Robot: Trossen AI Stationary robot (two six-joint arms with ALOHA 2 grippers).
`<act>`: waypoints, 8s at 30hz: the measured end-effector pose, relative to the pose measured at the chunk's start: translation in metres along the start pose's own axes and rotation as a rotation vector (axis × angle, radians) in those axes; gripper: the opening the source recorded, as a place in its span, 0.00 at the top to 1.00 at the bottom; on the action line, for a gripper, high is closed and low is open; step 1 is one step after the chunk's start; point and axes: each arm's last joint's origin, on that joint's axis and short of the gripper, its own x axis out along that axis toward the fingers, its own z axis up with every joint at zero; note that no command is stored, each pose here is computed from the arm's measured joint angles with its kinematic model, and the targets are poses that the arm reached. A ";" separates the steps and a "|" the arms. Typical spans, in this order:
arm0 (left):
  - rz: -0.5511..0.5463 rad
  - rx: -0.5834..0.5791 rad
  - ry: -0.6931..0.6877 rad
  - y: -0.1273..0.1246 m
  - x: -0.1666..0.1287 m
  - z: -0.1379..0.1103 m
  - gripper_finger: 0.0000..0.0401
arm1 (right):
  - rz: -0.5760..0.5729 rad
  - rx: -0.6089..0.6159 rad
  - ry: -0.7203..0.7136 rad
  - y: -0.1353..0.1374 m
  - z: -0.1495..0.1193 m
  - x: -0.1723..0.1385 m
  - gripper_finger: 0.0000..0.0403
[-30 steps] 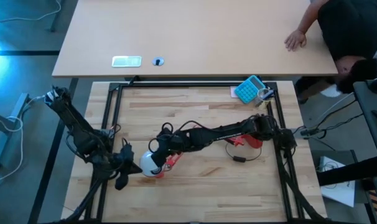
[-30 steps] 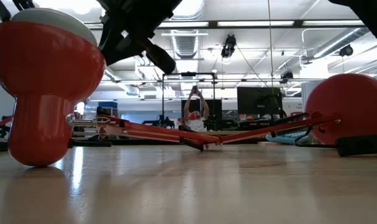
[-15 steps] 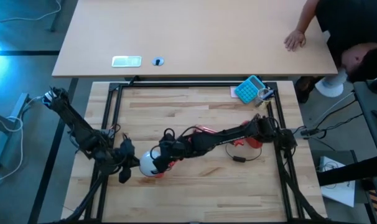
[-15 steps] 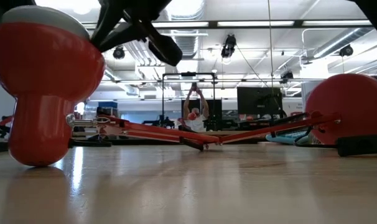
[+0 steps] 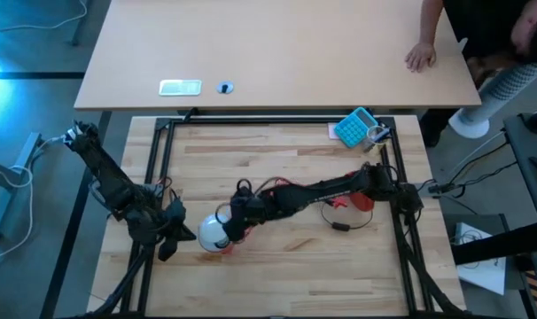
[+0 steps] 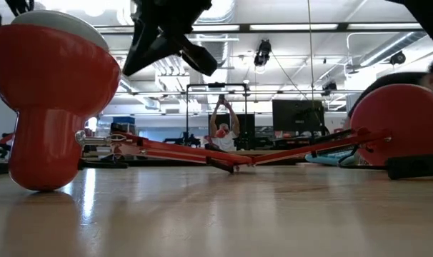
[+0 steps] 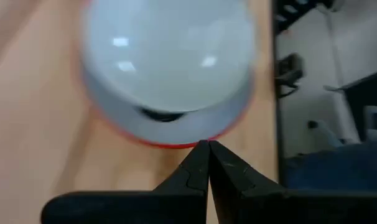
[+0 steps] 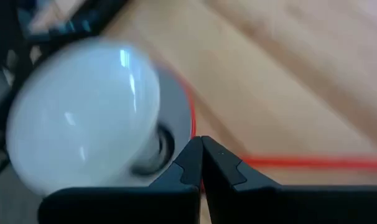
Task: Screw lightbulb
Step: Insert the lightbulb into the orange desk lamp
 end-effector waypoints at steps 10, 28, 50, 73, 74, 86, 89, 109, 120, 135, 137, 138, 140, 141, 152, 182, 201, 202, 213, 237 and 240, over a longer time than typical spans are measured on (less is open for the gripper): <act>-0.013 0.039 -0.081 -0.023 0.028 -0.003 1.00 | 0.066 -0.056 -0.074 -0.002 0.016 0.006 1.00; 0.141 0.045 -0.080 -0.003 0.022 -0.001 1.00 | 0.117 -0.076 -0.003 0.017 -0.007 -0.005 1.00; 0.032 0.006 -0.066 -0.019 0.004 -0.004 1.00 | 0.000 -0.112 -0.110 -0.002 0.022 -0.002 1.00; 0.197 0.049 -0.087 0.001 0.002 -0.002 1.00 | 0.069 -0.110 -0.045 0.014 -0.001 0.008 1.00; 0.210 0.051 -0.084 0.004 0.000 -0.002 1.00 | 0.075 -0.110 -0.042 0.016 -0.003 0.006 1.00; 0.194 -0.008 -0.014 0.015 -0.016 0.001 1.00 | 0.053 -0.125 -0.014 0.016 -0.004 -0.010 1.00; 0.144 -0.017 -0.017 0.007 -0.017 0.002 1.00 | 0.038 -0.129 -0.033 0.008 0.007 -0.005 1.00; 0.130 0.016 -0.084 -0.012 0.008 0.000 1.00 | 0.099 -0.142 -0.038 0.004 0.016 0.007 1.00; 0.227 0.049 -0.052 0.003 -0.001 -0.002 1.00 | 0.139 -0.134 -0.001 0.017 0.001 0.002 1.00; 0.156 -0.001 -0.002 0.002 -0.021 0.003 1.00 | 0.128 -0.146 0.012 0.021 -0.003 -0.010 1.00; 0.136 0.015 -0.005 -0.006 -0.019 0.004 1.00 | 0.100 -0.145 -0.018 0.015 0.004 -0.006 1.00; 0.140 0.025 -0.004 -0.008 -0.017 0.004 1.00 | 0.084 -0.142 -0.027 0.011 0.008 -0.004 1.00; 0.153 0.046 0.000 -0.012 -0.011 0.003 1.00 | 0.061 -0.136 -0.033 0.005 0.012 0.003 1.00; 0.158 0.048 -0.006 -0.014 -0.008 0.002 1.00 | 0.054 -0.133 -0.033 0.002 0.014 0.006 1.00; 0.200 0.076 -0.024 -0.019 0.004 -0.001 1.00 | 0.084 -0.134 -0.016 0.003 0.011 0.016 1.00; 0.168 0.051 0.023 -0.009 -0.020 0.008 1.00 | 0.079 -0.166 0.031 0.015 0.007 -0.004 1.00; 0.259 0.114 -0.040 -0.010 0.003 0.007 1.00 | 0.066 -0.177 -0.049 0.008 0.017 0.007 1.00; 0.267 0.118 -0.038 -0.009 0.003 0.007 1.00 | 0.067 -0.173 -0.048 0.009 0.016 0.007 1.00; 0.355 0.147 -0.007 0.010 -0.013 0.007 1.00 | 0.153 -0.159 0.003 0.032 -0.003 -0.005 1.00; 0.203 0.115 -0.018 -0.013 -0.004 -0.002 1.00 | 0.030 -0.166 -0.055 0.000 0.025 0.020 1.00; 0.212 0.109 -0.035 -0.011 -0.006 0.000 1.00 | 0.060 -0.157 -0.041 0.003 0.021 0.024 1.00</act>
